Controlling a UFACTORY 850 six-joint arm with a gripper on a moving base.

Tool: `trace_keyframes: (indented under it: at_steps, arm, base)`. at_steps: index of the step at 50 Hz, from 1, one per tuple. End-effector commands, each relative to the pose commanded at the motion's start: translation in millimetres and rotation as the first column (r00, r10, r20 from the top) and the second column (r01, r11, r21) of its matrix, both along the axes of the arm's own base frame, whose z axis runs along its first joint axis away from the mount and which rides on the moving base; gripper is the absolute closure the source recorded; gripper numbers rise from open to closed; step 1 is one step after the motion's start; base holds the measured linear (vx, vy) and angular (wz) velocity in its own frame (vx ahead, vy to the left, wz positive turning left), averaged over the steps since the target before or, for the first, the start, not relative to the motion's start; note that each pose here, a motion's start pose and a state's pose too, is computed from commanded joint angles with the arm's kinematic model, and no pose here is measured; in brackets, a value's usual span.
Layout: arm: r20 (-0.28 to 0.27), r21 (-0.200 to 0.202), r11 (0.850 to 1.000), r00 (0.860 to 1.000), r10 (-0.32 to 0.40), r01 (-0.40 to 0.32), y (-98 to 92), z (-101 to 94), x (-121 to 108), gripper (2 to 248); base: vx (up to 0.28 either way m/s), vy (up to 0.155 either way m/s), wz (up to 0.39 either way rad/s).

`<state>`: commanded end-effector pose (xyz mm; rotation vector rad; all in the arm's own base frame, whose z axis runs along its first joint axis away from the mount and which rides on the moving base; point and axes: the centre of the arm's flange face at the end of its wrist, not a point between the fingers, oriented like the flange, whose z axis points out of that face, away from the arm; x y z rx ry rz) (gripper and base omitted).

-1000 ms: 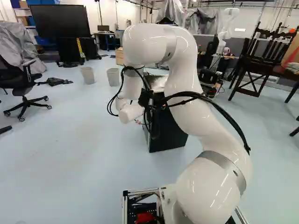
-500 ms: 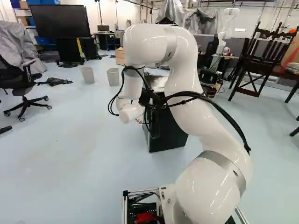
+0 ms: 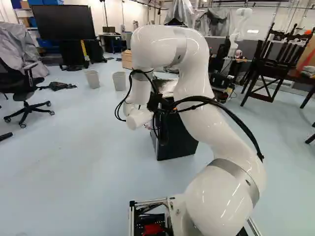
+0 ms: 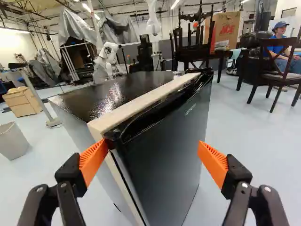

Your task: Grab a drink from the fridge

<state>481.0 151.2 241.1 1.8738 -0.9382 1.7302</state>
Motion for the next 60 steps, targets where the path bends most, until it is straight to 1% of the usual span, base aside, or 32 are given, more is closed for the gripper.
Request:
trace_keyframes:
  at_steps: [14,28,45,60]
  arm:
    - [-0.004,-0.002,1.0,1.0,-0.005,0.005,-3.7,0.3,-3,3]
    - [-0.013,-0.005,1.0,1.0,-0.026,0.026,-9.8,0.6,-9,3]
    - [-0.029,-0.009,0.998,0.998,-0.063,0.063,-20.1,1.0,-20,3]
    - [-0.047,-0.016,0.995,0.994,-0.102,0.101,-33.2,1.5,-33,3]
  base:
    - [0.0,0.0,0.0]
    - [0.0,0.0,0.0]
    - [0.0,-0.001,-0.004]
    - [0.0,0.0,0.0]
